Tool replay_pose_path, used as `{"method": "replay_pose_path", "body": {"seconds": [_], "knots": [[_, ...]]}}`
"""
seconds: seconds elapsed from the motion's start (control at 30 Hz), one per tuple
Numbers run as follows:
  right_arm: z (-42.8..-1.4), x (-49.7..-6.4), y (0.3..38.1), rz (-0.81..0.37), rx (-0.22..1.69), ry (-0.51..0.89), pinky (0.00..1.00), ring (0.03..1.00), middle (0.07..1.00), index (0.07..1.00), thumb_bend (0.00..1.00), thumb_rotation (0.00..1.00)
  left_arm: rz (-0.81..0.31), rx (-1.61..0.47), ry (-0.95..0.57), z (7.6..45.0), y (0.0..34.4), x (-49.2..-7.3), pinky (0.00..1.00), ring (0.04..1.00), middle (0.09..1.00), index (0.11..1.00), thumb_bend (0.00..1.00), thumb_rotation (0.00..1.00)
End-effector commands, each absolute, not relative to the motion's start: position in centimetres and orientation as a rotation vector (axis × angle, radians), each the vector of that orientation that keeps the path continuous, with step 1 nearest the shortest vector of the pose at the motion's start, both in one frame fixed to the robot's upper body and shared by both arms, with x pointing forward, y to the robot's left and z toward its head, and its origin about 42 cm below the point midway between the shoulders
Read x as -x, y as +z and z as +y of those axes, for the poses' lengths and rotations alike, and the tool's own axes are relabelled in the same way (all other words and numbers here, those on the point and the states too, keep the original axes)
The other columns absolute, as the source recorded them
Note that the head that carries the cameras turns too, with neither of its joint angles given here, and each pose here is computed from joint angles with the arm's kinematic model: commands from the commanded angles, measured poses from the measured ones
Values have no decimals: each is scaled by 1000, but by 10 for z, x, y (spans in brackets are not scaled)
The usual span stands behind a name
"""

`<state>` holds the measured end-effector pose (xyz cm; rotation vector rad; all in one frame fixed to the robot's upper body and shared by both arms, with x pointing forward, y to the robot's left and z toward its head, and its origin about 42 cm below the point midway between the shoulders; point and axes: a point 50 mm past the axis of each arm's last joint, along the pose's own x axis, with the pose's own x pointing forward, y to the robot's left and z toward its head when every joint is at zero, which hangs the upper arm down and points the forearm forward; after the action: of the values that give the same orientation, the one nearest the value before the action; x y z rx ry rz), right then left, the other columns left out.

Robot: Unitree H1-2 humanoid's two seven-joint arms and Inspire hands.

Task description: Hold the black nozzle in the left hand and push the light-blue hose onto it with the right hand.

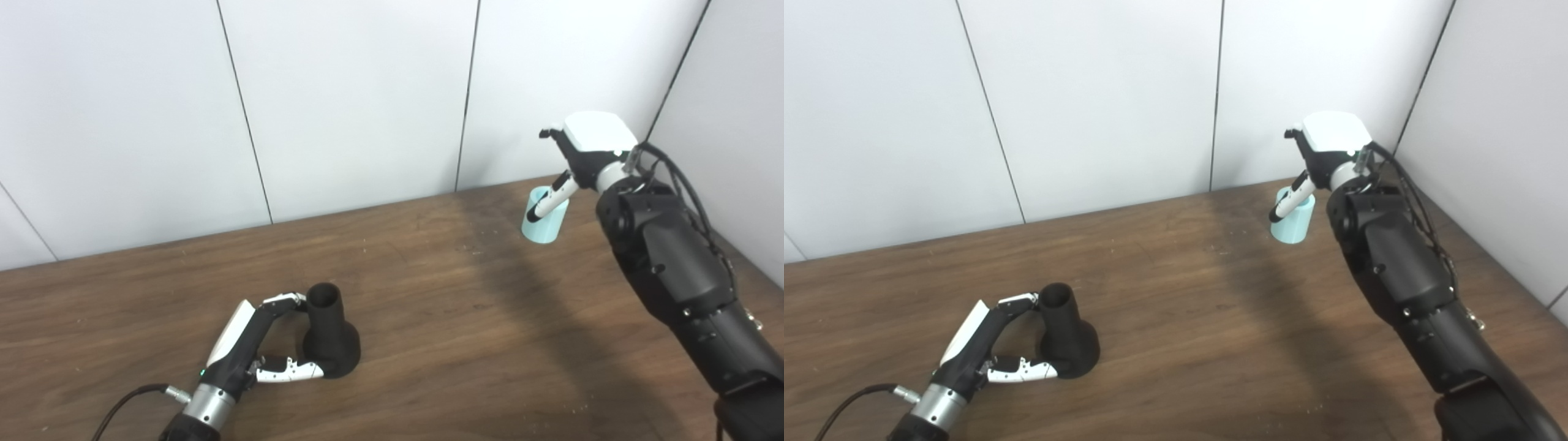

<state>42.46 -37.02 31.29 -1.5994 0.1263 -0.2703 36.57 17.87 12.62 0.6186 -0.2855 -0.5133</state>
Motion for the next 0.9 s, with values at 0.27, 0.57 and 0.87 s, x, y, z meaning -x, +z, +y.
{"method": "replay_pose_path", "body": {"seconds": [0.27,0.57,0.87], "knots": [[-378,-437,344,53,1659,-352,882,876,893,845,1000,344,-106,-713,-579,192,88,-345,913,733,604,483,514,78],[-385,-450,337,89,1683,-342,855,885,894,846,1000,385,-105,-711,-580,189,88,-345,913,733,604,482,514,78],[-385,-454,337,96,1683,-321,863,876,890,836,1000,391,-109,-704,-579,188,87,-344,914,733,603,482,514,78]]}}
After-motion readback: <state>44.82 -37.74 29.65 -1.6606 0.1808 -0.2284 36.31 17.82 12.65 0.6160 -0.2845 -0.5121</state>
